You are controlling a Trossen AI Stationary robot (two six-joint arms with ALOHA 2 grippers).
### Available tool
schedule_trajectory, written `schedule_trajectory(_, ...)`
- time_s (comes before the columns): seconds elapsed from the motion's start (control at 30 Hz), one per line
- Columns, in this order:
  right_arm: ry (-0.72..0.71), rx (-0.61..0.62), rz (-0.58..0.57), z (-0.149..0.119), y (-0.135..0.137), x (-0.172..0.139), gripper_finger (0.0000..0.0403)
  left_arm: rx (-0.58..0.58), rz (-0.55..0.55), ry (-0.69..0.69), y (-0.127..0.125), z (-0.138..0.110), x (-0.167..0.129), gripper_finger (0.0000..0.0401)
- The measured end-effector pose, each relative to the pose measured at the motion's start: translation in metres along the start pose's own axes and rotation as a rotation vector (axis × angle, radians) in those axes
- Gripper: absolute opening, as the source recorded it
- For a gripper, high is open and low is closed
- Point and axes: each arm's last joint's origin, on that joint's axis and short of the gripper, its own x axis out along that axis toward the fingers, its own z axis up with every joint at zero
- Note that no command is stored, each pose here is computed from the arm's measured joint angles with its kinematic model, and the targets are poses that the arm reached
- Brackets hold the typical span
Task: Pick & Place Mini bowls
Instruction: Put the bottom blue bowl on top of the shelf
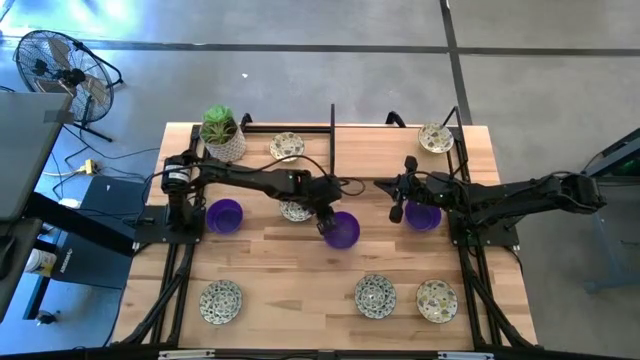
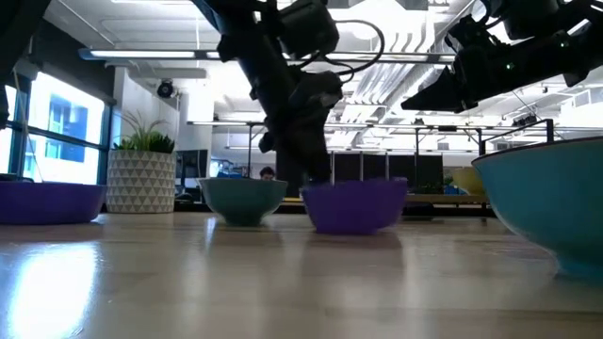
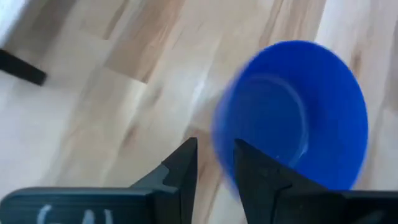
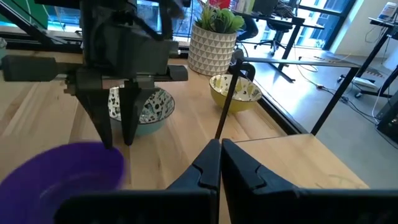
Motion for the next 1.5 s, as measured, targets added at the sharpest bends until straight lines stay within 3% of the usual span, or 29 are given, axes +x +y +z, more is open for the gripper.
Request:
schedule_trajectory(0.17, 0.000, 0.004, 0.000, 0.000, 0.000, 0.000, 0.0001, 0.095, 0.073, -0.116, -0.004, 0.006, -0.036, 0.0051)
schedule_trajectory(0.3, 0.002, 0.025, -0.015, 0.000, 0.000, 0.000, 0.0001, 0.114, 0.122, -0.195, -0.004, -0.009, -0.051, 0.0007)
schedule_trajectory(0.67, 0.033, 0.013, 0.014, 0.007, 0.011, -0.001, 0.0000, 0.030, -0.006, -0.546, 0.022, -0.080, -0.077, 0.0001)
schedule_trajectory(0.83, 0.085, 0.017, 0.029, 0.011, 0.017, 0.002, 0.0000, 0.015, -0.018, -0.623, 0.033, -0.108, -0.081, 0.0001)
schedule_trajectory(1.23, 0.203, 0.020, 0.076, 0.032, 0.034, 0.016, 0.0002, 0.132, -0.051, -0.768, 0.043, -0.137, -0.082, 0.0001)
schedule_trajectory(1.5, 0.327, -0.034, 0.141, 0.052, 0.050, 0.036, 0.0045, 0.182, -0.095, -0.849, 0.047, -0.151, -0.081, 0.0001)
